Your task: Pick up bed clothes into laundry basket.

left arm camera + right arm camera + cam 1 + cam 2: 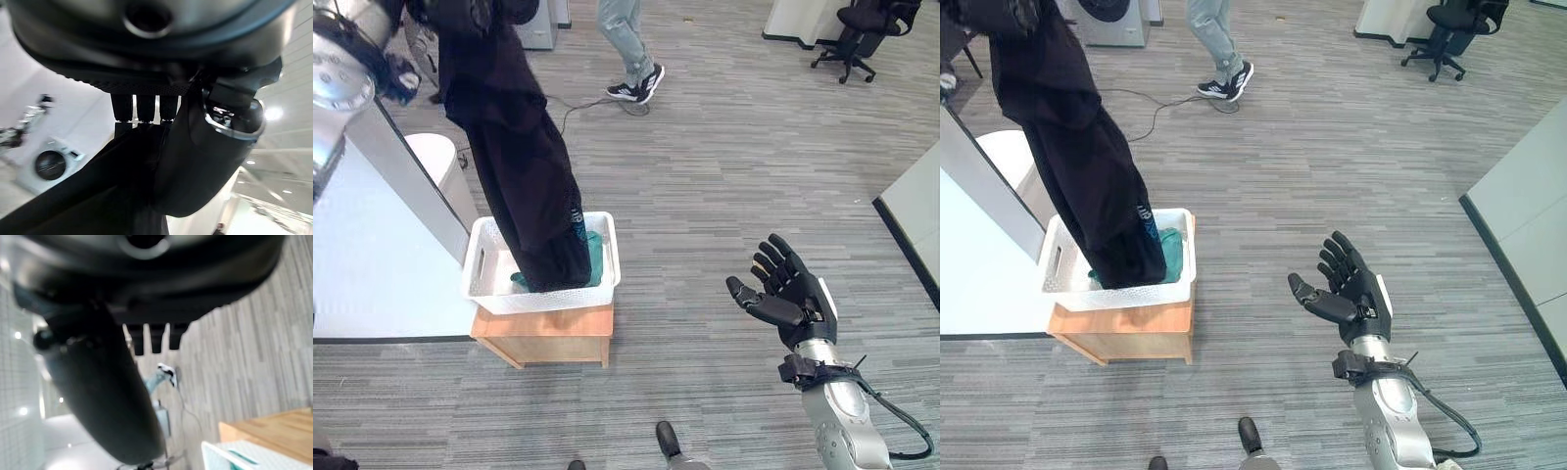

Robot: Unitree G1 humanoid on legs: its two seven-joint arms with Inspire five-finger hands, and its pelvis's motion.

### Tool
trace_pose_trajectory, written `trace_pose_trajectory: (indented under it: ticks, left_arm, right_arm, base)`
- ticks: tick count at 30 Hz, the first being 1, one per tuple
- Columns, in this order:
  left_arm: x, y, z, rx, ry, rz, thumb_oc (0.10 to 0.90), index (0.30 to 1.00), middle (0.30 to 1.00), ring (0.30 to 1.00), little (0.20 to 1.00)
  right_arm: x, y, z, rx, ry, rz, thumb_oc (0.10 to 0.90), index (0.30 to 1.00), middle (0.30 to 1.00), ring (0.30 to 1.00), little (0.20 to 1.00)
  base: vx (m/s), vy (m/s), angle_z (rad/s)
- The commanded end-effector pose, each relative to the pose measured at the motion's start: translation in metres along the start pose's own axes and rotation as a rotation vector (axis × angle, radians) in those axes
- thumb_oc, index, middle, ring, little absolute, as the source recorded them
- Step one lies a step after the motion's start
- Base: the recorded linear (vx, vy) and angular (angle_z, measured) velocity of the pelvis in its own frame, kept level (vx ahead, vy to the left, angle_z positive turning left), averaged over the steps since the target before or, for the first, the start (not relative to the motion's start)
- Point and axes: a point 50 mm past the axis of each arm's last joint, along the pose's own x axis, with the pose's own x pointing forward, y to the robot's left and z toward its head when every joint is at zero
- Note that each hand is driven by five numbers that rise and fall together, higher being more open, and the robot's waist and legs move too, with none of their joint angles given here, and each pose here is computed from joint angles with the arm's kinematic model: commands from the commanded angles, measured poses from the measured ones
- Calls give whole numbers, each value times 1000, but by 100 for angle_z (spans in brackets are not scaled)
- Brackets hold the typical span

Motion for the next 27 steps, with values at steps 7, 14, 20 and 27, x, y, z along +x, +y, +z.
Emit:
trace_pose_trajectory:
  ticks: [7, 14, 20, 27]
  left_arm:
    - [-3, 61, -1, -98, 6, 312, 400, 300, 300, 300, 300]
    - [-11, -4, -33, -111, 88, 156, 400, 300, 300, 300, 300]
    - [-17, -45, -47, -121, 140, 65, 400, 300, 300, 300, 300]
    - [-28, -105, -65, -164, 255, -52, 400, 300, 300, 300, 300]
  right_arm:
    - [16, 16, 76, -34, -394, 80, 800, 900, 900, 900, 900]
    - [15, 21, 78, -40, -410, 86, 800, 900, 900, 900, 900]
    - [15, 25, 80, -38, -419, 100, 800, 900, 900, 900, 900]
    - [19, 35, 86, -9, -440, 152, 800, 900, 900, 900, 900]
  base:
    - [-37, -16, -13]
    - [-1, 1, -8]
    - [0, 0, 0]
    - [0, 0, 0]
